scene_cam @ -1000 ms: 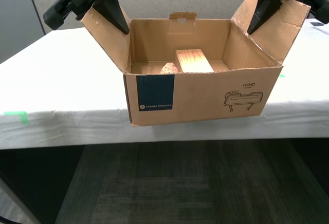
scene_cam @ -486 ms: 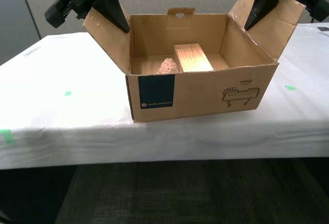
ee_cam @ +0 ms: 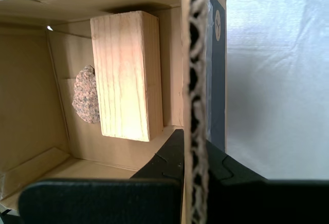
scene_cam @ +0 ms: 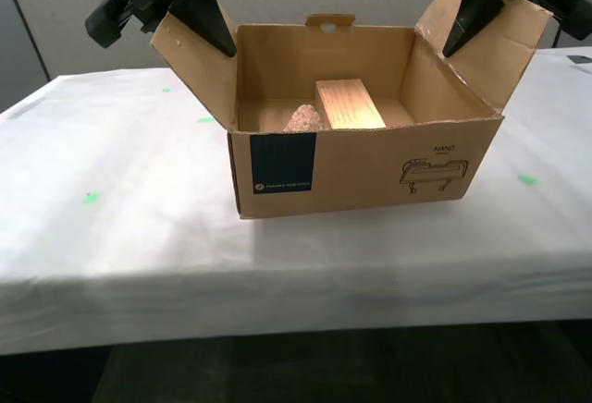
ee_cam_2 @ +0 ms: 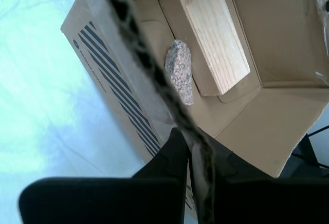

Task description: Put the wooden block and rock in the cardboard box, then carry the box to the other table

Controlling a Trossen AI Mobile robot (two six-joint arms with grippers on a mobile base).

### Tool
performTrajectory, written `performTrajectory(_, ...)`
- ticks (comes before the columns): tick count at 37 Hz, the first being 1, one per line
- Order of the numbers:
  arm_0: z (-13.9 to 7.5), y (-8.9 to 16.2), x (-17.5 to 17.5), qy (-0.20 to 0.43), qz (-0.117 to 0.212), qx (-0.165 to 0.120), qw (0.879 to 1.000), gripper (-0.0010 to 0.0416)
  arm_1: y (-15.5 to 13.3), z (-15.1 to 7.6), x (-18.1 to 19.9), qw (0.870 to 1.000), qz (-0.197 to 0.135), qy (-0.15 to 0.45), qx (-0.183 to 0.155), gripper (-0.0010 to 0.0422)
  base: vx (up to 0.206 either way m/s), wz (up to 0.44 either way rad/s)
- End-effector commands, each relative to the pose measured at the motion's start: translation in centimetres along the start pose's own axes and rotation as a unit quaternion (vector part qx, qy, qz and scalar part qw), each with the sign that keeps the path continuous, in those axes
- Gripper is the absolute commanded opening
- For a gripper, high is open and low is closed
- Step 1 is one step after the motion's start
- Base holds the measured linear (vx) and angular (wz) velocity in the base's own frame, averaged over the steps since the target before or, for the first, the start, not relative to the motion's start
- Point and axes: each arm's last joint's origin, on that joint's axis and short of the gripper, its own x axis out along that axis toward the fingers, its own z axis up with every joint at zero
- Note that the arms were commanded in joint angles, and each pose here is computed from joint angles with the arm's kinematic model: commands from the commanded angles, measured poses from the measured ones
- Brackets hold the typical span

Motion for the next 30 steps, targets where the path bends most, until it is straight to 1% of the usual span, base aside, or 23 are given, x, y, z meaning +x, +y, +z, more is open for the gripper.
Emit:
performTrajectory(1, -0.1, 0.1, 0.0, 0.004, 0.007, 0.004, 1.0, -0.0001, -0.2, 0.1, 0.0, 1.0, -0.014, -0.001, 0.0, 0.0, 0.141, -0.03)
performTrajectory(7, 0.0, 0.1, 0.0, 0.004, 0.007, -0.001, 1.0, -0.0001, -0.2, 0.1, 0.0, 1.0, -0.014, -0.001, -0.027, 0.0, 0.143, -0.025)
performTrajectory(10, -0.1, 0.1, 0.0, 0.005, 0.009, -0.001, 1.0, -0.0001, -0.2, 0.1, 0.0, 0.999, -0.013, -0.002, -0.033, -0.0001, 0.138, -0.02)
performTrajectory(12, -0.1, 0.2, 0.0, 0.008, 0.018, 0.0, 1.0, -0.0001, -0.2, 0.1, 0.0, 0.999, -0.006, -0.004, -0.033, 0.0, 0.131, -0.016)
performTrajectory(16, 0.0, 0.4, -0.1, 0.014, 0.04, -0.001, 0.999, -0.0001, -0.1, 0.2, 0.0, 0.999, 0.022, -0.017, -0.036, 0.0, 0.113, -0.007)
performTrajectory(19, 0.3, 0.6, -0.4, 0.008, 0.042, -0.004, 0.999, -0.0001, 0.0, 0.2, 0.0, 0.999, 0.028, -0.022, -0.036, 0.0, 0.06, -0.011)
performTrajectory(22, 0.7, 0.9, -0.9, -0.004, 0.046, -0.01, 0.999, -0.0001, -0.1, 0.5, -0.1, 0.998, 0.029, -0.036, -0.037, 0.0, 0.025, -0.002)
performTrajectory(25, 1.5, 1.4, -1.3, -0.017, 0.05, -0.016, 0.998, -0.0001, -0.1, 1.2, -0.1, 0.996, 0.039, -0.075, -0.031, -0.0001, 0.0, 0.0)
performTrajectory(27, 2.2, 1.7, -1.4, -0.021, 0.051, -0.018, 0.998, -0.0001, -0.1, 1.7, 0.0, 0.994, 0.035, -0.098, -0.027, -0.0001, -0.007, 0.007)
performTrajectory(30, 3.5, 2.1, -1.1, -0.022, 0.051, -0.018, 0.998, -0.0001, -0.2, 2.8, 0.4, 0.994, 0.034, -0.098, -0.029, -0.0001, -0.018, 0.002)
